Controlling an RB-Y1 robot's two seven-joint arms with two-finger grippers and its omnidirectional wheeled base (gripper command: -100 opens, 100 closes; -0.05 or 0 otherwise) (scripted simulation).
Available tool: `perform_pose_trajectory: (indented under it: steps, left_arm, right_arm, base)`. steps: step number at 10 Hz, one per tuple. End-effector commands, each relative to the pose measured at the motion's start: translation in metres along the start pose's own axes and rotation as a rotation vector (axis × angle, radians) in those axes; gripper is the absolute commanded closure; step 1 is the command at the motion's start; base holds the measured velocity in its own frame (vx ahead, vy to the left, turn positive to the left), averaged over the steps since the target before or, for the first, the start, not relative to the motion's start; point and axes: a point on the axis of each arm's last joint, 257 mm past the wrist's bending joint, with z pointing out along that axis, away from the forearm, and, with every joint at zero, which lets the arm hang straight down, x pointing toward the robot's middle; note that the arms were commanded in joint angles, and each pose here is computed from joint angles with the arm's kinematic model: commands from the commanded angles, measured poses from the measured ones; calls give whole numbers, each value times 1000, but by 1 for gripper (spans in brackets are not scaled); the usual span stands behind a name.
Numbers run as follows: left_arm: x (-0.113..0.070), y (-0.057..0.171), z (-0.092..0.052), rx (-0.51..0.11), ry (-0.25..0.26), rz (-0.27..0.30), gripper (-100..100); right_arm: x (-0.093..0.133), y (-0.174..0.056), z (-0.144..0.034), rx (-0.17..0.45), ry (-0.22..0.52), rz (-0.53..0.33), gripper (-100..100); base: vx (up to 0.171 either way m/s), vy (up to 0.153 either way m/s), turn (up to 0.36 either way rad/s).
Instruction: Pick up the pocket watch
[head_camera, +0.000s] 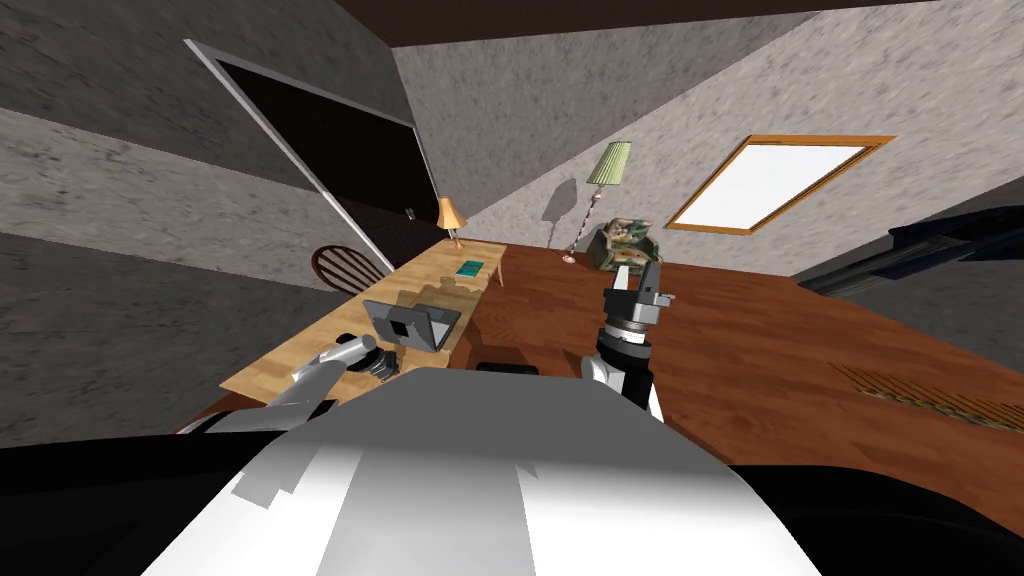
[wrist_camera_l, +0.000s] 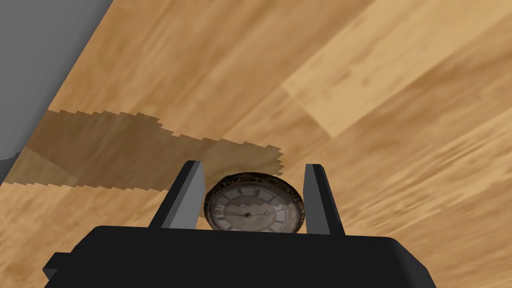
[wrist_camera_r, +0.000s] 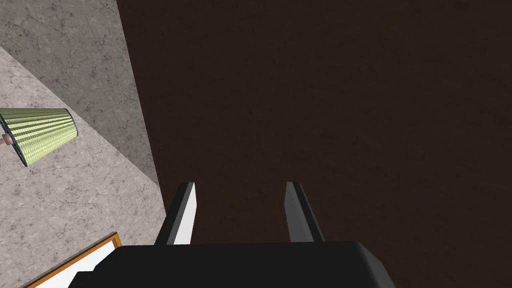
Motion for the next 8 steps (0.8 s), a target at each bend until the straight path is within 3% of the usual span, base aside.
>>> perform_pose_trajectory:
  steps: [1,6,7,8]
  left_arm:
    - [-1,5,-3,-9,-2,-26,100]
    - [-8,9,-20,2,-17,-104,100]
    - [-6,9,-17,1,-13,-90,100]
    - [-6,9,-17,1,-14,-94,0]
  right_arm:
    - [0,0,0,0,0,0,0]
    - [0,0,0,0,0,0,0]
    - [0,0,0,0,0,0,0]
    - [0,0,0,0,0,0,0]
  base:
    - [-82,38,-134]
    - [-73,30,-135]
    - [-27,19,-28]
    - [-5,3,5]
